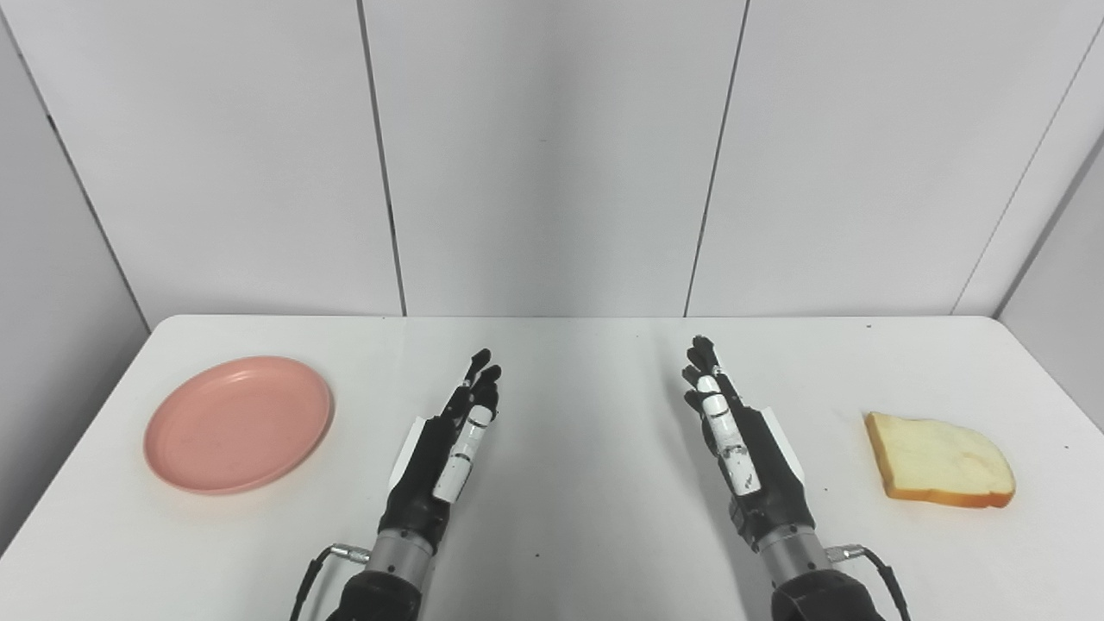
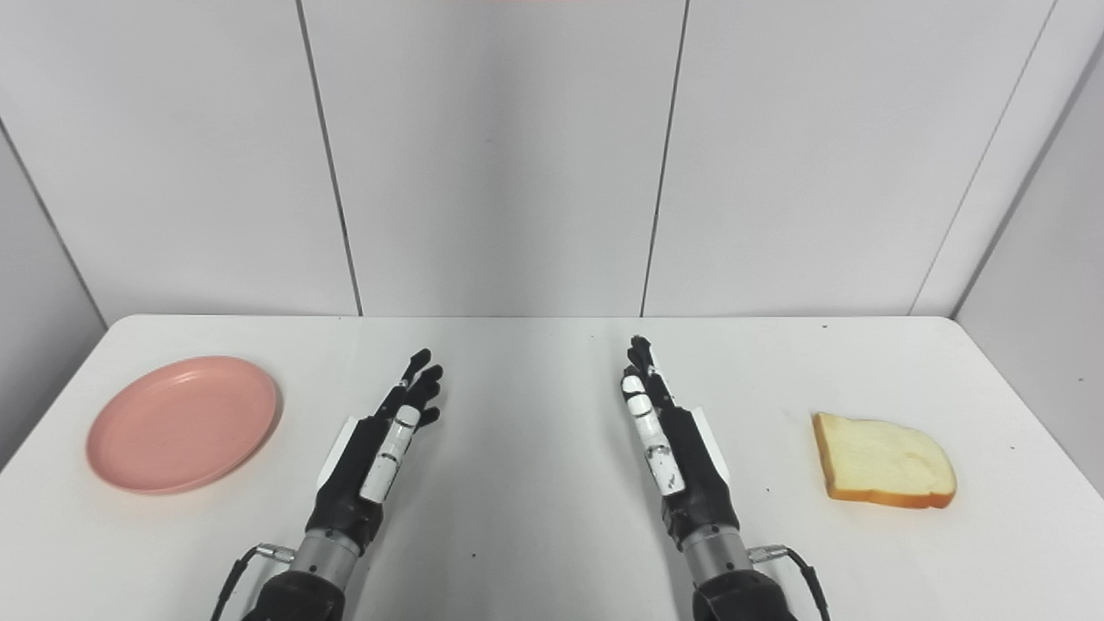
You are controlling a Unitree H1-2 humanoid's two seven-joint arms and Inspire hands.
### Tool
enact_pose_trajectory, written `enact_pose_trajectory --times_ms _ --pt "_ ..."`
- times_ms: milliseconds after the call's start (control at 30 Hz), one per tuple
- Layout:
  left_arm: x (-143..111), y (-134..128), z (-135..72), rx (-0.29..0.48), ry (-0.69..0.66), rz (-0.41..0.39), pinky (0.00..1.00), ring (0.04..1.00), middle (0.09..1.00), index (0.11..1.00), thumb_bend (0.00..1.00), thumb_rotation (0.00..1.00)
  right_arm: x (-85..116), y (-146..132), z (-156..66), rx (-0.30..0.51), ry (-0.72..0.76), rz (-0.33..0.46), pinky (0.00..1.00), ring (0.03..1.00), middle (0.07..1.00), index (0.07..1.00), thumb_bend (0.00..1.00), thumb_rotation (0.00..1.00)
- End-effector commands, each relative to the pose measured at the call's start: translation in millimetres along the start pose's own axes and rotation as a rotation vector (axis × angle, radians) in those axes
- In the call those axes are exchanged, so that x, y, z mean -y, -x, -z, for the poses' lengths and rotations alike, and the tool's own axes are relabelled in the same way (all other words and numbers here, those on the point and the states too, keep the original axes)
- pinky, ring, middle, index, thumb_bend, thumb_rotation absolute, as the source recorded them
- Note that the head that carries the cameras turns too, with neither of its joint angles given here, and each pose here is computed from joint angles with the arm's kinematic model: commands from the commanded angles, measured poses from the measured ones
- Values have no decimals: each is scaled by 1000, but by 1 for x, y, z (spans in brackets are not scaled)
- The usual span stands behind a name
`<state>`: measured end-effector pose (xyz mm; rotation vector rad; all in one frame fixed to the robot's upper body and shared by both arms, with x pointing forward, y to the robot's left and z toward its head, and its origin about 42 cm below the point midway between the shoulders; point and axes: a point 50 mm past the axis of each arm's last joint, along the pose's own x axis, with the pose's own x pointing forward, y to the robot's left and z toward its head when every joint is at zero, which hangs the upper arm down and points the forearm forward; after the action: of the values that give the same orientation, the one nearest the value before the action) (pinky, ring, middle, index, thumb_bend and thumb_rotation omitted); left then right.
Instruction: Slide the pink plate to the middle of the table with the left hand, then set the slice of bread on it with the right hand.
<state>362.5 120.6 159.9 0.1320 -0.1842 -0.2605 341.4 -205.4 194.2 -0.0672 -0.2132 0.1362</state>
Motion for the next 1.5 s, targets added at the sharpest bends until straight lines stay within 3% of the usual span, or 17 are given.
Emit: enact_pose_trajectory --times_ms 0,1300,1467 --pt "2 -8 -15 73 -2 8 911 956 956 957 493 1000 -2 -6 -17 67 6 3 974 982 1000 1000 193 1000" --pt "5 -9 -12 55 3 9 914 950 949 954 491 1000 2 -6 -13 68 0 -13 993 987 1000 1000 202 1000" --pt "12 -12 -6 45 3 20 933 958 956 963 553 1000 12 -6 -10 85 6 -38 994 997 1000 1000 177 1000"
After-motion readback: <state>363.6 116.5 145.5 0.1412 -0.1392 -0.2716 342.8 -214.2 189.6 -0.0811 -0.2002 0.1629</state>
